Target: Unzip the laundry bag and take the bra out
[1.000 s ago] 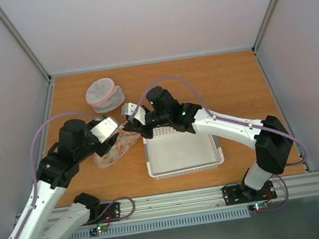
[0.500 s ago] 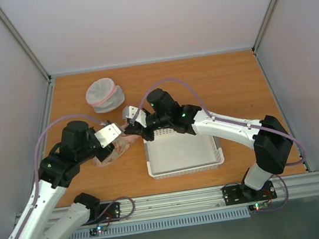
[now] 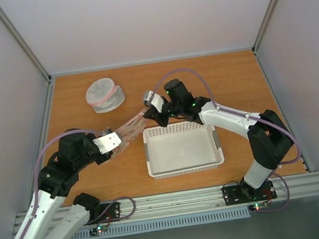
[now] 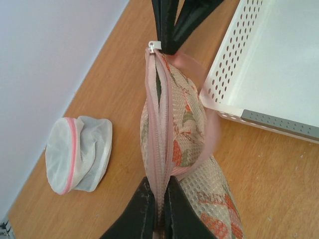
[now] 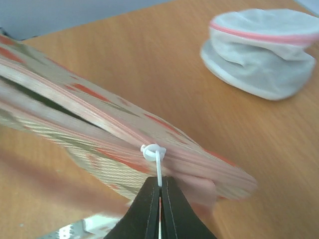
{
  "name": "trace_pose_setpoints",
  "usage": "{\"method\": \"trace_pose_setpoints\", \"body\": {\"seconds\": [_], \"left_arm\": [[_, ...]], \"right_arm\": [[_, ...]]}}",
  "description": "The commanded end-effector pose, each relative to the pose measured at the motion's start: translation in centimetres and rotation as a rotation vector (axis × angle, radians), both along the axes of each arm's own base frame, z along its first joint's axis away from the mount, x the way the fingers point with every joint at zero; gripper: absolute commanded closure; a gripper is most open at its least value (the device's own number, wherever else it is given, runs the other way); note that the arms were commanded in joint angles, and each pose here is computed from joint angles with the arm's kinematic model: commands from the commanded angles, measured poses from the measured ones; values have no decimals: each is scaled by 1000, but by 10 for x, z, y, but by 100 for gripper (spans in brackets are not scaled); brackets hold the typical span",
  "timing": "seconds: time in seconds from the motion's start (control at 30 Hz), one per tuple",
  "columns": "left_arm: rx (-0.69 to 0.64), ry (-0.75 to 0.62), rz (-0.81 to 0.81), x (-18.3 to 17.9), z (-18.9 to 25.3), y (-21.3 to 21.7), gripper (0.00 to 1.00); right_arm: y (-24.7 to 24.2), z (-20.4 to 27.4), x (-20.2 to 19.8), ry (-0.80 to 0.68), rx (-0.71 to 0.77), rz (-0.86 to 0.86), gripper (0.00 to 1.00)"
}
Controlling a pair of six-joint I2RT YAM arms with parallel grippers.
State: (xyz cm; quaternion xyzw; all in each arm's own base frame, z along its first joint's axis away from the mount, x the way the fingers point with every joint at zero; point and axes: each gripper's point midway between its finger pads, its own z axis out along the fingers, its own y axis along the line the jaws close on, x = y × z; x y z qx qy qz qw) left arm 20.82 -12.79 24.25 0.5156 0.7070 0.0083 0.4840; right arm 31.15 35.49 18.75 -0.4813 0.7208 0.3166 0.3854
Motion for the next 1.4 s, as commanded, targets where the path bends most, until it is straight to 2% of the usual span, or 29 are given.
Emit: {"method": "trace_pose_setpoints", "body": {"seconds": [0.0,0.17,0.3,0.53,0.63,0.67,0.87,1.03,1.17,1.23,1.27,1.37], "left_arm": [[-49,-52,23,6,13,-1,99],[-81,22,100,11,-3,3,99],[-75,65,122,11,-18,5,83],[-82,130,49,-4,-19,-3,26],[-99,187,-25,-19,-18,-12,12],[-115,194,-26,-18,-16,-15,10],[-245,165,202,23,6,-8,13],[-254,249,190,26,-12,-21,9],[-273,259,222,37,-22,-26,9],[-270,232,240,45,-22,-26,14],[-254,213,246,48,-24,-24,20],[-210,182,229,50,-28,-22,44]], "right_arm": [[-21,-5,29,-13,-12,-111,99],[-11,5,19,-13,18,-66,99],[7,16,3,-24,35,-15,99],[38,43,-19,-41,76,46,99],[48,51,-27,-42,91,71,99],[52,53,-30,-45,97,83,99],[66,61,-44,-40,119,115,99],[74,66,-52,-34,138,138,99],[76,66,-56,-30,144,153,99],[76,66,-58,-30,141,159,99],[76,65,-58,-32,139,158,99],[73,65,-59,-41,134,158,99]]}}
